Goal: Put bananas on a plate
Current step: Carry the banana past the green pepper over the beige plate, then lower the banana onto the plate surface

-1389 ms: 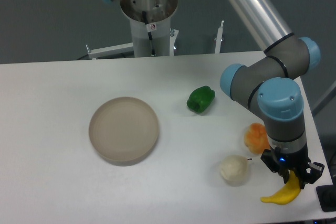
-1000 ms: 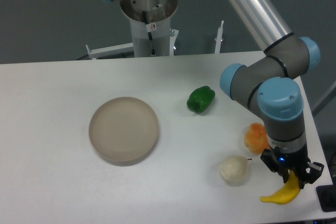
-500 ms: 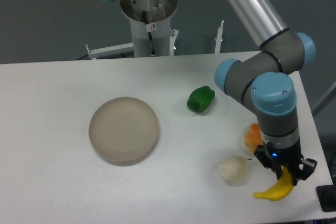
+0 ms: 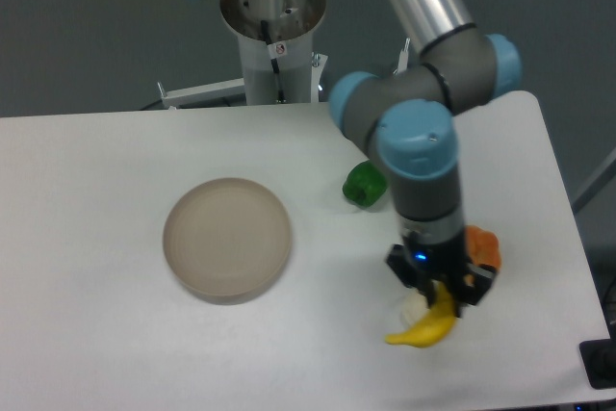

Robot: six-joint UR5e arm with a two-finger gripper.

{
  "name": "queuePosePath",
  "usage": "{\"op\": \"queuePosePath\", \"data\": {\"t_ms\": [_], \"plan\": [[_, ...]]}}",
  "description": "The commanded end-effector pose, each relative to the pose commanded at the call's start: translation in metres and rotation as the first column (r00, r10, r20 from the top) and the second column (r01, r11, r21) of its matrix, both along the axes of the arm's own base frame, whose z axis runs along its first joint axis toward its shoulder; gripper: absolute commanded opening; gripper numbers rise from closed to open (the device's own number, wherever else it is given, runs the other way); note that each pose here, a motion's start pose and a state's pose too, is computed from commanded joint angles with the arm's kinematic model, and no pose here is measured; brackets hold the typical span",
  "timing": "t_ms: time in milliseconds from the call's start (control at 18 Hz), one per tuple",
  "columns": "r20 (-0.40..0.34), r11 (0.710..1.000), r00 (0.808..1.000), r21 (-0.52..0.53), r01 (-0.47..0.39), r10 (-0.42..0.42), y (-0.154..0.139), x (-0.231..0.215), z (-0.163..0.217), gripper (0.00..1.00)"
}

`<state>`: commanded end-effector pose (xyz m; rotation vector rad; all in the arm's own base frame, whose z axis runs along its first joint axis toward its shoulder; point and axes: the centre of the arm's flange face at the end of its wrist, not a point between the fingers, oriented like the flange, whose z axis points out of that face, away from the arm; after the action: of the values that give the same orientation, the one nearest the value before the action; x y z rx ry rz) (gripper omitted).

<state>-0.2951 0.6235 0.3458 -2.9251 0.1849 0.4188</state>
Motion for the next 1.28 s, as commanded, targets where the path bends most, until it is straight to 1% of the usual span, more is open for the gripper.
{"op": "queuePosePath", "data": {"t_ms": [111,167,389,667,889,1111,1222,1278], "plan": [[0.028,1.000,0.999,-0.011,-0.026,0.026,-0.003,0.026,-0.006,0.40],[0.045,0.999,0.998,-0.018,-0.033,0.034,-0.007,0.047,-0.011,0.40],[0.099,0.996,0.995,-0.090,-0.010,0.019,-0.018,0.107,-0.054,0.40],[0.123,0.992,0.992,-0.126,0.026,-0.011,-0.023,0.141,-0.077,0.40],[0.135,0.987,0.990,-0.153,0.054,-0.033,-0.030,0.159,-0.092,0.40],[0.143,0.984,0.987,-0.150,0.095,-0.074,-0.029,0.174,-0.096,0.39],[0.145,0.987,0.987,-0.138,0.084,-0.064,-0.026,0.184,-0.097,0.40],[0.161,0.990,0.986,-0.129,0.052,-0.031,-0.026,0.187,-0.098,0.39]]}}
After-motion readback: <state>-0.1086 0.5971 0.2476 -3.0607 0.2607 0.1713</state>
